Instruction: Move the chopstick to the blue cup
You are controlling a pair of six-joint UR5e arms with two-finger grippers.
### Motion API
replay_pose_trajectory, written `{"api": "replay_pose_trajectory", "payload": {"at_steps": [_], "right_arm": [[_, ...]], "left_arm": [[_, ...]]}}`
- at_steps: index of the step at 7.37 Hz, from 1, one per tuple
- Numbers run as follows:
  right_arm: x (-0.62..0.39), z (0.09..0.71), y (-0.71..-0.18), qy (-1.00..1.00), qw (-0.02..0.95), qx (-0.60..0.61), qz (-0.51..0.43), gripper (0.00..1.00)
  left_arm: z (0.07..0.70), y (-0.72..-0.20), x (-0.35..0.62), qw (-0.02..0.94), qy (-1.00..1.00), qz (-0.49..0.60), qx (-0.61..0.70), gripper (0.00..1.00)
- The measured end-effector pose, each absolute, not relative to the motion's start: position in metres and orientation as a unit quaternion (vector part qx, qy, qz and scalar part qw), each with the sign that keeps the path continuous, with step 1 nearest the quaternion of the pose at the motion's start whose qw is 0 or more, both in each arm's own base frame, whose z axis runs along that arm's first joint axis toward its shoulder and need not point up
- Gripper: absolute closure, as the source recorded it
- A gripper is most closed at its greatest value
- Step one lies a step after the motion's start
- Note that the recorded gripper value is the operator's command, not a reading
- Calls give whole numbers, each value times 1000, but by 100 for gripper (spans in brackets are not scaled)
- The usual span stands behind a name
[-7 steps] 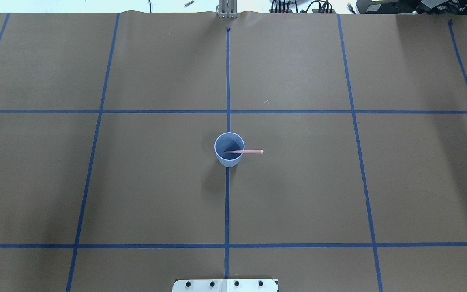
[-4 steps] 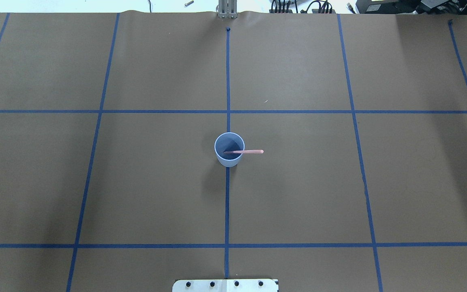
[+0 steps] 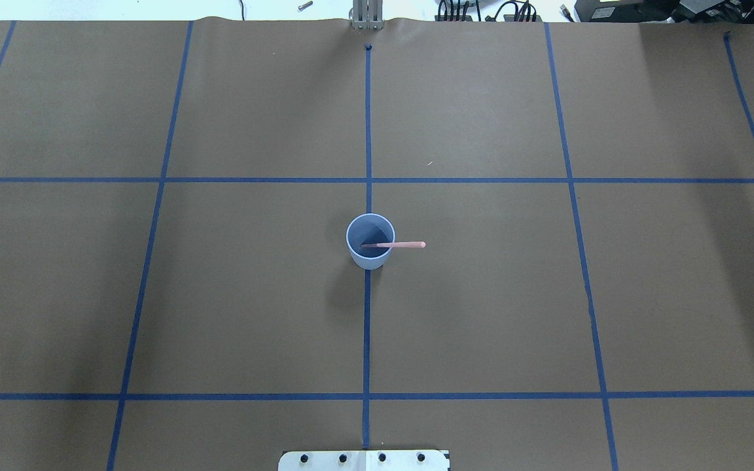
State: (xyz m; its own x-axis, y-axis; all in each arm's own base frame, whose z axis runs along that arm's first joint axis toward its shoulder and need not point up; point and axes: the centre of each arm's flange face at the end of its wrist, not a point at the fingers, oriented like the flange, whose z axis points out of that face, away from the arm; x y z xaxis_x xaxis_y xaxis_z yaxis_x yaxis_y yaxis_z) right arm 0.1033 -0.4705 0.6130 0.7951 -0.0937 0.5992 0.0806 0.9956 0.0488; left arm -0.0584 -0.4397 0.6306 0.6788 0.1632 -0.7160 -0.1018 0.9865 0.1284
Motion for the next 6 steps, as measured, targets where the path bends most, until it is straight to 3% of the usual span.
{"api": "replay_pose_trajectory", "payload": {"at_steps": [6], "right_arm": [[103, 609, -471, -318, 947, 14, -47, 0]], "left_arm": [[631, -440, -58, 915, 394, 71, 38, 1]]}}
